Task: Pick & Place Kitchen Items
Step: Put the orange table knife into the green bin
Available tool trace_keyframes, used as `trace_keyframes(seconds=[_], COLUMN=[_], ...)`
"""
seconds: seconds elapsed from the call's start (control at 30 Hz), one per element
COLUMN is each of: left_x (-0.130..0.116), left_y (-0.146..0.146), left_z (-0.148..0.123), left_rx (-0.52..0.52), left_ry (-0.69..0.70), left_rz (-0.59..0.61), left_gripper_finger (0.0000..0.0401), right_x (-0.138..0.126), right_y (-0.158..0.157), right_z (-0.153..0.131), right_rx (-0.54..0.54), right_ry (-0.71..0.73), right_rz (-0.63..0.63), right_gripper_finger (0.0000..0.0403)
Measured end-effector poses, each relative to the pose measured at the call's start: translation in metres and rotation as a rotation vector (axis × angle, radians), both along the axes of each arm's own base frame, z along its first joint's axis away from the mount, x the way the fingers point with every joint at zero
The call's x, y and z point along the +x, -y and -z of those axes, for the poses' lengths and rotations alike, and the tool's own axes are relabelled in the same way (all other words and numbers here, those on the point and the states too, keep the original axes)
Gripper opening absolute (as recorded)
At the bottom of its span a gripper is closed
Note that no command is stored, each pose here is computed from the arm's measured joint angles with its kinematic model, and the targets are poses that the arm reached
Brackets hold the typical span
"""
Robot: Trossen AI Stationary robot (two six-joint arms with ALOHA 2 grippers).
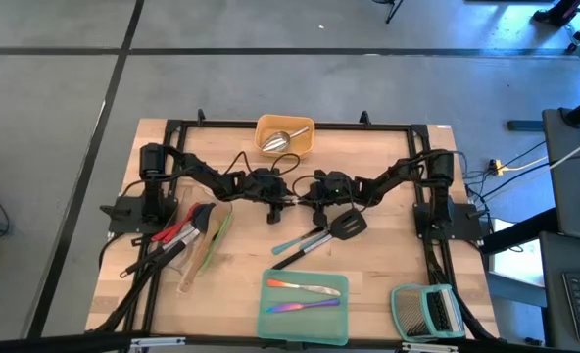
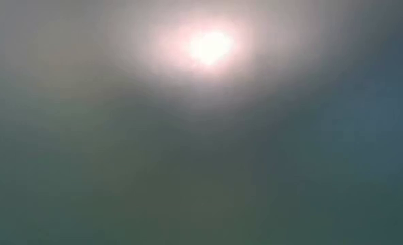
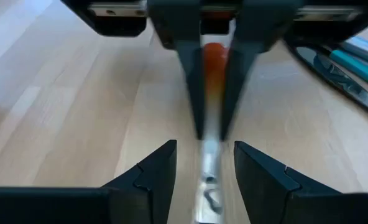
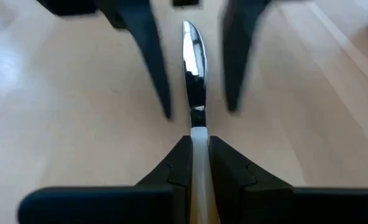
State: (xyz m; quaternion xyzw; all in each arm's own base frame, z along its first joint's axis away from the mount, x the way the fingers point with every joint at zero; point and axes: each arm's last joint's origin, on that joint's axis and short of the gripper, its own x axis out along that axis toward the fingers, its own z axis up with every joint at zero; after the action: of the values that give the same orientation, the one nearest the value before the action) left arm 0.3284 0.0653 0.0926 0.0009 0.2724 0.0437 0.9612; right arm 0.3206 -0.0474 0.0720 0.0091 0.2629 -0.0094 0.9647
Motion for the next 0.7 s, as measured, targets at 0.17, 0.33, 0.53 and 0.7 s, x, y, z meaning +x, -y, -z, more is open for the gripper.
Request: trace_keyframes(seconds=[0.17, 0.33, 0.53, 0.7], left_x=[0.004, 0.013, 0.013, 0.009], left_y=[-0.001, -0.003, -0.002, -0.003], left_z=[0.013, 0.021, 0.014, 0.013], left_rx=[-0.016, -0.020, -0.040, -0.064], left_ry=[-0.027, -0.034, -0.069, -0.123], left_rz=[0.014, 0.029, 0.067, 0.066], left_gripper_finger=[0.0155, 0.0150, 0.0077, 0.0076], right_x=[0.006, 0.011, 0.011, 0.010], right_y=[-0.006, -0.008, -0.009, -0.010], right_z=[-0.003, -0.005, -0.005, -0.017], right_rx=[-0.026, -0.060, -0.072, -0.075], right_ry=[-0.003, -0.022, -0.032, -0.040], right_rz=[-0.005, -0.002, 0.002, -0.007], right_gripper_finger=[0.0037, 0.0037, 0.0036, 0.0050])
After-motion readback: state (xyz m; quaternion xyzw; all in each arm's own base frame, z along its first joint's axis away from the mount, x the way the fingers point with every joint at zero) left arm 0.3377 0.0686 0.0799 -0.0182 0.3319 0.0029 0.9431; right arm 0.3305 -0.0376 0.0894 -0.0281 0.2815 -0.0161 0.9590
